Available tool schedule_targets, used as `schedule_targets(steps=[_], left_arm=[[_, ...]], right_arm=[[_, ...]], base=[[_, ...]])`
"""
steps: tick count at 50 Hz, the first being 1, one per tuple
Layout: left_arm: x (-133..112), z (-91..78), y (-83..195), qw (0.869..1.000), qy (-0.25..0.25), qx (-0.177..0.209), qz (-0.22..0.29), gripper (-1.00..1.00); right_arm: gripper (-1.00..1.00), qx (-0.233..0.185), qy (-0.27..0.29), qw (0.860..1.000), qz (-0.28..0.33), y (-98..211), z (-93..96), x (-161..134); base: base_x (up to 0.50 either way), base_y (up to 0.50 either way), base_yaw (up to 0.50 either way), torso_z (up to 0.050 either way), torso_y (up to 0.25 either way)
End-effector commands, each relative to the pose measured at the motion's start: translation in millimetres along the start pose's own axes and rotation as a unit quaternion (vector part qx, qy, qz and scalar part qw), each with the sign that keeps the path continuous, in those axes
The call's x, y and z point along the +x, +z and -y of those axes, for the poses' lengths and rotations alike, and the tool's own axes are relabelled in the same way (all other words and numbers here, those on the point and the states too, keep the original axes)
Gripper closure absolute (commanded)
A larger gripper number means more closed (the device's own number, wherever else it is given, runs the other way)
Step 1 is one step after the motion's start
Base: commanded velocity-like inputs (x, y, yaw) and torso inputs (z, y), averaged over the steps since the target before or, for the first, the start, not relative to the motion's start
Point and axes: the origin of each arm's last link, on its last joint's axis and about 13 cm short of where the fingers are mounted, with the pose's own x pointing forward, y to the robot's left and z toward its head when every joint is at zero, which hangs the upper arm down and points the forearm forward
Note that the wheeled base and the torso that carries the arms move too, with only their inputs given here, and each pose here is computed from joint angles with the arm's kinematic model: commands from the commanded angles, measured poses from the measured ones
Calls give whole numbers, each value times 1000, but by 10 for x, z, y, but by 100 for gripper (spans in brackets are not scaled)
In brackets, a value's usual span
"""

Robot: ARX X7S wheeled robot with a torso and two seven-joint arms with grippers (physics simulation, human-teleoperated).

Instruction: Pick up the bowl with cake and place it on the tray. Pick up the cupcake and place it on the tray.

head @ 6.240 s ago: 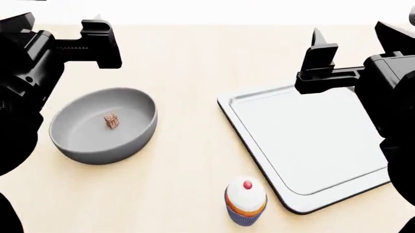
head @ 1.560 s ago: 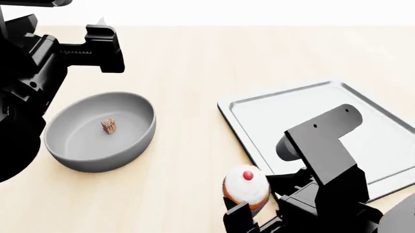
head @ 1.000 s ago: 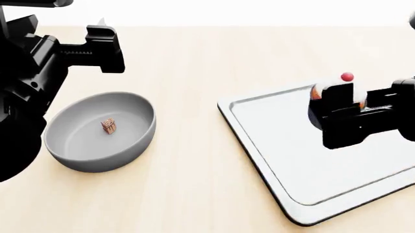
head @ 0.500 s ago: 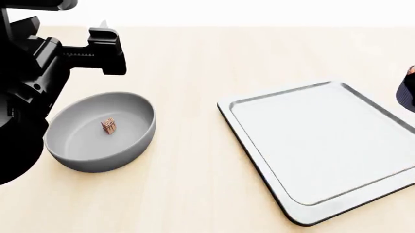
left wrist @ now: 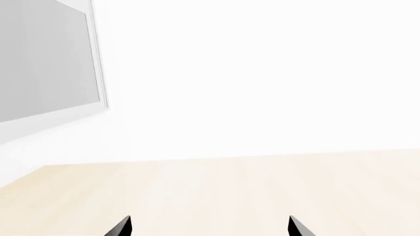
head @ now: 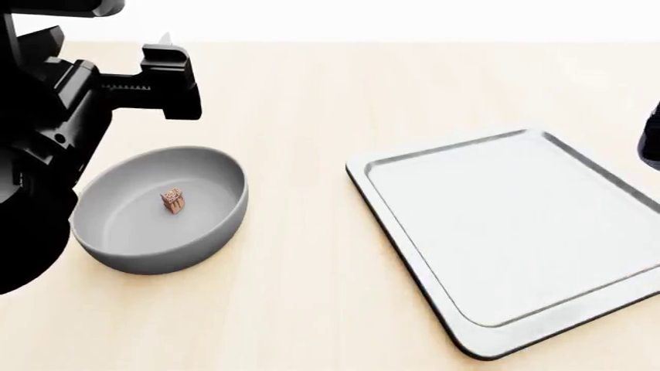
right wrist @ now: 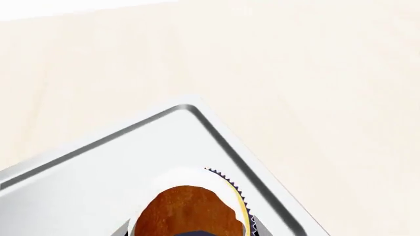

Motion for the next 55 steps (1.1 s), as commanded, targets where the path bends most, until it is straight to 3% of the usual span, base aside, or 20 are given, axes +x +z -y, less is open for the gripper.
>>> schedule_targets(steps=[1, 29, 55], left_arm=[[0, 2, -2, 1000, 0, 0, 0, -100], [-6, -1, 3, 1000, 0, 0, 0, -100], [0, -5, 11, 1000, 1, 0, 1, -100]], right_arm=[[100, -13, -10, 1000, -7, 19, -67, 192], [100, -38, -24, 998, -36, -161, -202, 572], [100, -35, -42, 996, -67, -432, -119, 721]], base=[[0, 0, 0, 0, 0], [0, 0, 0, 0, 0], [0, 0, 0, 0, 0]])
